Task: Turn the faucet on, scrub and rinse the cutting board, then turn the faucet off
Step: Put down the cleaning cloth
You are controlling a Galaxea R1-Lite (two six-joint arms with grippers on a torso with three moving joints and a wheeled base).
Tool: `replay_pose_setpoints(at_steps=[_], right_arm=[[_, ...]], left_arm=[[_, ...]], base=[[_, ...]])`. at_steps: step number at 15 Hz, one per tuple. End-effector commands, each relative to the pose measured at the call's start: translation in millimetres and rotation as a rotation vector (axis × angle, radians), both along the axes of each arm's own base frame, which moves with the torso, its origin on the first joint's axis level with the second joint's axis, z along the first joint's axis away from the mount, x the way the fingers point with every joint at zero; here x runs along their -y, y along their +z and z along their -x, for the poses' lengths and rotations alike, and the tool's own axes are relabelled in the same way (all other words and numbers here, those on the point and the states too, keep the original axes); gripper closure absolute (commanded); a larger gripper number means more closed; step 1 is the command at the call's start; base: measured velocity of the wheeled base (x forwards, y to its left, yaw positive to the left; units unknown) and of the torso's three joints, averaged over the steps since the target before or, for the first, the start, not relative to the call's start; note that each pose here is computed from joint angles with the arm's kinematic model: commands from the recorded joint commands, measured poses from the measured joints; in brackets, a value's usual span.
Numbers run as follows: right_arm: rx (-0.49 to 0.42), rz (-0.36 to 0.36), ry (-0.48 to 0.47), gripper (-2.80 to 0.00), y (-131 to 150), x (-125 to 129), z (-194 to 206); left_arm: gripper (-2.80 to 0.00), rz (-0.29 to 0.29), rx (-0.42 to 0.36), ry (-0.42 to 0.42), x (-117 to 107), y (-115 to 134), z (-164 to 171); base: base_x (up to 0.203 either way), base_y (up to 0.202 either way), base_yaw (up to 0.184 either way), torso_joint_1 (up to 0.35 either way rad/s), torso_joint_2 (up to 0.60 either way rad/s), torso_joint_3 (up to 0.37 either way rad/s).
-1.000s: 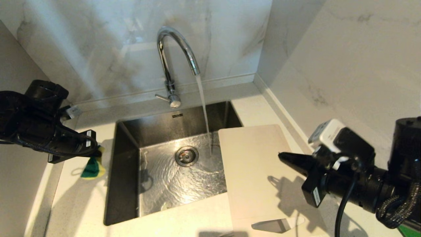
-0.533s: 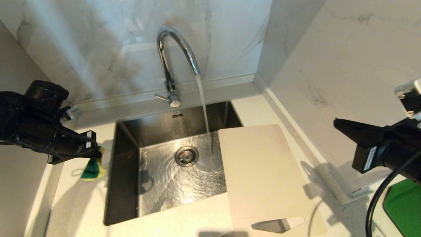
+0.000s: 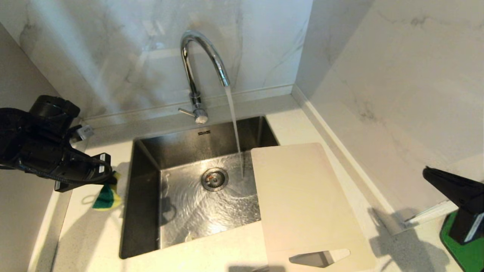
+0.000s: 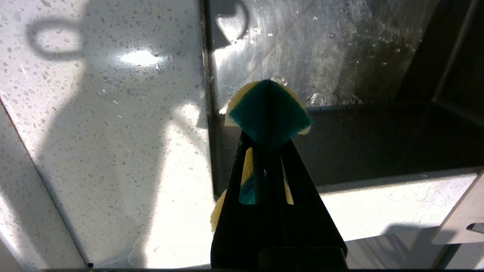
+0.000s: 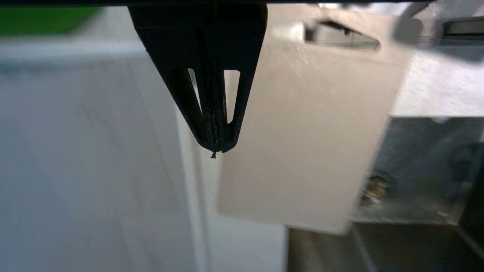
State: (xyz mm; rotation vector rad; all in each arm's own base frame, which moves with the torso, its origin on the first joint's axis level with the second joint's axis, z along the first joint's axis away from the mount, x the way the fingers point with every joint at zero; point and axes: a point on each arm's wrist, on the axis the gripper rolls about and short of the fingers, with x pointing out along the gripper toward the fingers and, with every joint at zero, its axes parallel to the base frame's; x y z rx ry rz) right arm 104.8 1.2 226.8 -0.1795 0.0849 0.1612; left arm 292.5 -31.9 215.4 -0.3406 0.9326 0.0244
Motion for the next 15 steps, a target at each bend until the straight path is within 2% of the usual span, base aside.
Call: replay_pose_setpoints(at_steps=[1, 6, 9, 12, 15], right_arm=[[0.02, -0.024, -0.086, 0.0, -9.1, 4.7, 29.2], [-0.004, -0.043, -0.117, 0.0, -57.1, 1.7, 69.8], [0.003, -0.053, -0.069, 0.0, -92.1, -1.7, 90.5], [-0.054, -0.06, -0.05, 0.0, -128.5, -3.5, 102.8], [-0.086, -0.101, -0.067, 0.0, -134.0, -3.3, 103.0]], left_arm=[[0.0, 0.005, 0.0, 0.006, 0.0, 1.2, 1.8], [0.0, 0.01, -0.003, 0.008, 0.0, 0.1, 2.1], [0.0, 0.011, -0.01, 0.003, 0.8, -2.2, 0.8], [0.0, 0.011, -0.01, -0.003, 2.4, -2.2, 1.0], [0.0, 0.008, -0.007, -0.003, 2.4, -2.1, 0.5]], base=[[0.0, 0.0, 0.0, 0.0, 0.0, 0.0], [0.0, 0.0, 0.0, 0.0, 0.0, 0.0], [0.0, 0.0, 0.0, 0.0, 0.0, 0.0], [0.0, 0.0, 0.0, 0.0, 0.0, 0.0], [0.0, 0.0, 0.0, 0.0, 0.0, 0.0]])
